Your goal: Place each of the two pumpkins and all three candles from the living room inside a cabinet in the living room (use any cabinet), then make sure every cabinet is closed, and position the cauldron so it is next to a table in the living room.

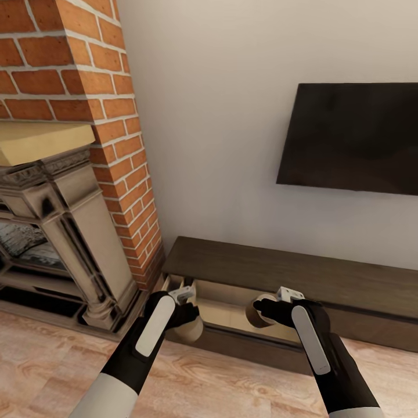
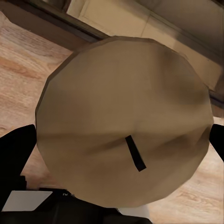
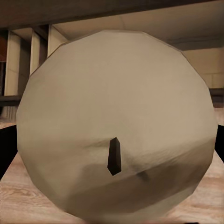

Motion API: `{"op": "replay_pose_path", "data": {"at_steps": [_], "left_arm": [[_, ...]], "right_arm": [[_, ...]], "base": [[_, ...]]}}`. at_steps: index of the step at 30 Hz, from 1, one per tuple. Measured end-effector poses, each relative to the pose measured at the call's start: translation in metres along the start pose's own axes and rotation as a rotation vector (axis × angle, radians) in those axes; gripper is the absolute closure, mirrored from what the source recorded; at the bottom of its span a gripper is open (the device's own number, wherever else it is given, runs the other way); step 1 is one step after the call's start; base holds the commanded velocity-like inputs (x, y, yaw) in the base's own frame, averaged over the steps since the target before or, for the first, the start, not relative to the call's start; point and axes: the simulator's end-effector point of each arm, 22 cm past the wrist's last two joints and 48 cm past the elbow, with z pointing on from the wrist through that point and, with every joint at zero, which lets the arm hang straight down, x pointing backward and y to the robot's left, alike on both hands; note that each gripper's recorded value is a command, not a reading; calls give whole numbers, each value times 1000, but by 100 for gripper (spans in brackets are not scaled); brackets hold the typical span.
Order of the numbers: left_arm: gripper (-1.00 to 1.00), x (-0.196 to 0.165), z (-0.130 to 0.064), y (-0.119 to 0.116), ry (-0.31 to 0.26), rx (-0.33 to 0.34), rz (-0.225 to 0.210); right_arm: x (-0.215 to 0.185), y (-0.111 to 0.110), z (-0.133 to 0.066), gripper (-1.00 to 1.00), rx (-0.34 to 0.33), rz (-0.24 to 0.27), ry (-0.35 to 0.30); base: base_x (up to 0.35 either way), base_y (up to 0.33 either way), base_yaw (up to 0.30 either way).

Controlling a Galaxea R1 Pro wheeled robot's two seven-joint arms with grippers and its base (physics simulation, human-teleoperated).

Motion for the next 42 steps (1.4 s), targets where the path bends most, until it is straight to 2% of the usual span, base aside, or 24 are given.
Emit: {"op": "replay_pose_path", "data": {"at_steps": [3,8,12,15,42], "left_arm": [[100,-5,-4,-5,-17,11,4],[100,-6,-10,-16,-35,19,48],[100,-31,-37,-34,-123,76,47],[100,-36,-47,-39,-150,95,49],[100,-36,-48,-39,-152,96,45]], "right_arm": [[0,-1,0,100,3,-1,-1],[0,0,0,100,1,0,-1],[0,1,0,100,-2,0,-2],[0,1,0,100,-2,-2,-2],[1,0,0,100,0,1,-2]], "base": [[68,-124,0],[13,-23,0],[1,-2,0],[3,0,0],[45,6,0]]}}
